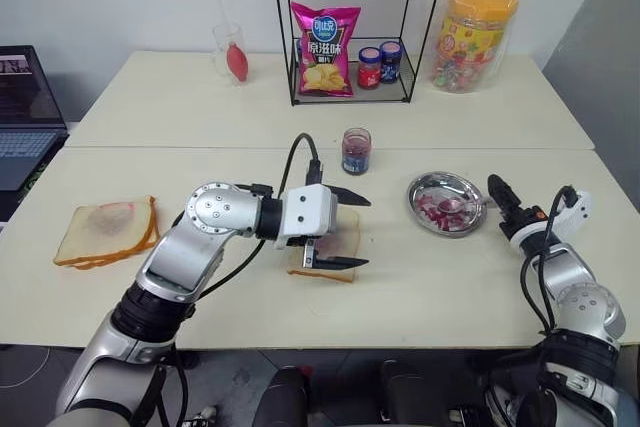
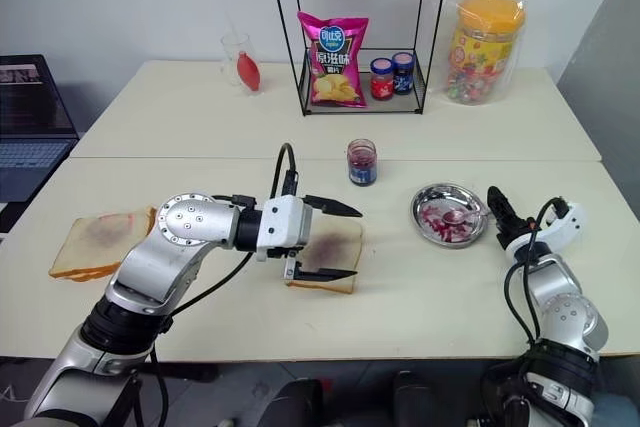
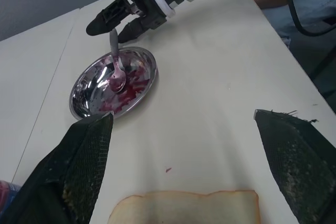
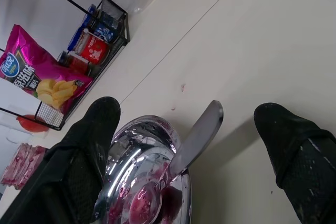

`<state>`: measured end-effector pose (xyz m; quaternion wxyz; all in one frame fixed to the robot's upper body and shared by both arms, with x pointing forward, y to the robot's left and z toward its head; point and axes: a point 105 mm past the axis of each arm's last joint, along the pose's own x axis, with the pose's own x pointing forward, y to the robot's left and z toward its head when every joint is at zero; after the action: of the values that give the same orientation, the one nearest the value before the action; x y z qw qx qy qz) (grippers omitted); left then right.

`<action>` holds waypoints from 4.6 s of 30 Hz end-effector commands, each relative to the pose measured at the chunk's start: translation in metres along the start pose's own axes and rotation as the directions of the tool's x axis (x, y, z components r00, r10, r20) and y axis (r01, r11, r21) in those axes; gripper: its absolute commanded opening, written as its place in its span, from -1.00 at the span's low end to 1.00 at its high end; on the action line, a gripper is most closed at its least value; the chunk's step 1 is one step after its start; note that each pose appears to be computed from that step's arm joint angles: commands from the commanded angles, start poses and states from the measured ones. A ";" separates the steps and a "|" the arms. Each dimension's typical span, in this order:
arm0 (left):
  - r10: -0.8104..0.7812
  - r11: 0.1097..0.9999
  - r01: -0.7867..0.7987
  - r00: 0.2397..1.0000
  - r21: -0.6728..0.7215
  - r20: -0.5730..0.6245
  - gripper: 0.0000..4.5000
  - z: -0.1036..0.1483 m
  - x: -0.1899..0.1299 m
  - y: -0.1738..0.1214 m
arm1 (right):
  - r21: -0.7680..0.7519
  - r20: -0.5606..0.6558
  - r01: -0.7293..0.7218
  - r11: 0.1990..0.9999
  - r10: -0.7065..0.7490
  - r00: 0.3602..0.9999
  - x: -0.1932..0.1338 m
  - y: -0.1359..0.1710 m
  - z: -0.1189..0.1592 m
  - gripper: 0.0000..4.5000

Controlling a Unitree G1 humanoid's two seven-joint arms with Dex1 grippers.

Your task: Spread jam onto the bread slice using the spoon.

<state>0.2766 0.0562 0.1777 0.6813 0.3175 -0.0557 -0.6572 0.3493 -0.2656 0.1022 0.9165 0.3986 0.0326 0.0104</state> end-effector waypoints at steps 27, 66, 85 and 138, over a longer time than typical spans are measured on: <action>0.067 0.998 -0.067 0.996 0.001 -0.059 1.00 0.001 -0.013 0.013 | -0.018 0.072 -0.132 0.991 0.133 0.989 0.004 0.023 0.022 -0.99; 0.675 0.616 -0.730 0.683 -0.296 -0.279 1.00 -0.037 -0.101 0.046 | -0.568 -0.206 -0.617 0.545 0.631 0.748 0.086 0.272 -0.013 -0.99; 0.674 0.614 -0.740 0.673 -0.275 -0.304 1.00 -0.045 -0.102 0.045 | -0.621 -0.354 -0.641 0.451 0.568 0.743 0.109 0.255 -0.065 -0.99; 0.731 0.557 -0.775 0.628 -0.299 -0.267 1.00 -0.042 -0.105 0.067 | -0.241 -0.251 -0.548 0.801 0.494 0.833 0.124 0.244 -0.041 -0.99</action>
<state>0.3422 0.1627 0.1996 0.9456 0.1540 0.0095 -0.2863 0.4706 -0.0603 0.2191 0.9232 0.2387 0.0398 0.2986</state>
